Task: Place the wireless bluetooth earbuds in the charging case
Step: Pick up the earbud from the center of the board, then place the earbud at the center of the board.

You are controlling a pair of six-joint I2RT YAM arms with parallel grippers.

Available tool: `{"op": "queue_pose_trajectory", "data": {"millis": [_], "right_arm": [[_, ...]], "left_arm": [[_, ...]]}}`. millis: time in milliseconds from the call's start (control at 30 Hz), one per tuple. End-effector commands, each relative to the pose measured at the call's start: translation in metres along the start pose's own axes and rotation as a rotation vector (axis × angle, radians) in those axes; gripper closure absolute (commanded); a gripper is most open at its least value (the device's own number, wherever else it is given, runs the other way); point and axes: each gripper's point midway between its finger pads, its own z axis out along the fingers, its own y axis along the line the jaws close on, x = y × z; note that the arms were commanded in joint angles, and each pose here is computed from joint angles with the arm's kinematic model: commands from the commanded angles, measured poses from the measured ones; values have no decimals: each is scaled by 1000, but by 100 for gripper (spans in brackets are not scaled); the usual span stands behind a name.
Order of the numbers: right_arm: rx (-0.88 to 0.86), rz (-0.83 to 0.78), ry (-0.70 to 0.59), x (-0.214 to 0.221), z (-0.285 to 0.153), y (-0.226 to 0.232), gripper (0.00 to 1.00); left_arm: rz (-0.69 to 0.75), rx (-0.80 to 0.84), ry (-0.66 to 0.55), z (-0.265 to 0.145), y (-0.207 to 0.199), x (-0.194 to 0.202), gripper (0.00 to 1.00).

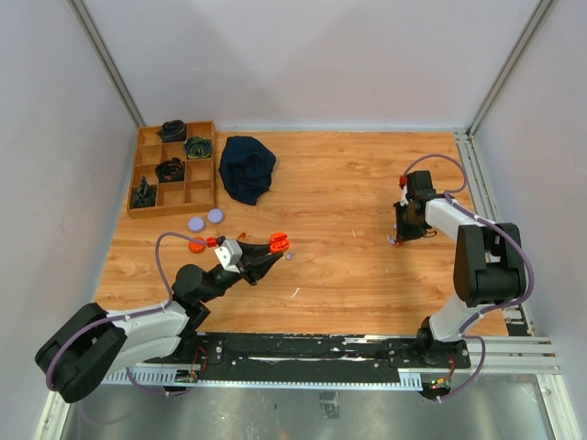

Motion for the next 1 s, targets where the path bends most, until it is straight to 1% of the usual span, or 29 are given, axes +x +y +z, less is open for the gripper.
{"op": "queue_pose_trajectory", "data": {"millis": [0, 200, 400, 600, 833, 967], "right_arm": [[53, 3, 61, 24, -11, -14, 81], [33, -4, 18, 22, -25, -7, 81], [-36, -73, -29, 24, -43, 23, 80], [-102, -270, -20, 34, -49, 72, 78], [-183, -579, 17, 58, -44, 137, 78], [-212, -742, 49, 76, -38, 159, 78]], "left_arm": [[5, 25, -44, 3, -5, -12, 100], [-2, 40, -58, 3, -8, -15, 100], [2, 45, -52, 3, -9, -12, 100], [6, 50, -46, 3, -9, -9, 100], [7, 58, -47, 3, -11, -9, 100], [8, 62, -51, 3, -11, -10, 100]]}}
